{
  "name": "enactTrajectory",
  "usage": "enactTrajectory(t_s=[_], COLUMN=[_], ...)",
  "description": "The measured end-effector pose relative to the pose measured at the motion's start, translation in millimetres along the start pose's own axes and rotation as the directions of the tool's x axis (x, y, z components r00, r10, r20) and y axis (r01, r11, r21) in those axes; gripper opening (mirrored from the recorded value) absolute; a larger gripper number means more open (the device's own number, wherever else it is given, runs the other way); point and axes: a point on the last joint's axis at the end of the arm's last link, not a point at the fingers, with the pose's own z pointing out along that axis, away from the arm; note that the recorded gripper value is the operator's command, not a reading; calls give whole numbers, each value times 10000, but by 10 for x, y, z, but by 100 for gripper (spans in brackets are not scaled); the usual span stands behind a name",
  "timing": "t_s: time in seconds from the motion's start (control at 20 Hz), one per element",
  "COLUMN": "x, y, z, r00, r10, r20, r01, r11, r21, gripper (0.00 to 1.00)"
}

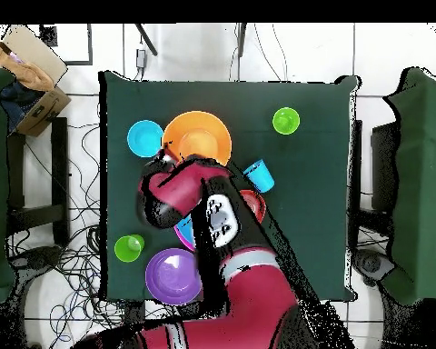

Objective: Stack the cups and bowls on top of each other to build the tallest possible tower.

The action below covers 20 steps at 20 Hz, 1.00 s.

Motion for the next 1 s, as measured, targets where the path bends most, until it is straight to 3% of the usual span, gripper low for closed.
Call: enactTrajectory(t_s=[0.2,0.4,0.55,0.8,1.0], x=[167,313,263,64,-253], y=[-317,-587,-566,-425,-241], z=[-29,-101,-137,-178,-223], r00=[9937,9728,9684,9722,9680], r10=[1122,2311,2484,2308,2306], r20=[86,184,214,390,993], r01=[-1122,-2311,-2482,-2301,-2279], r11=[9937,9729,9686,9729,9729], r21=[1,-35,-106,-229,-384], gripper=[100,100,100,100,100])
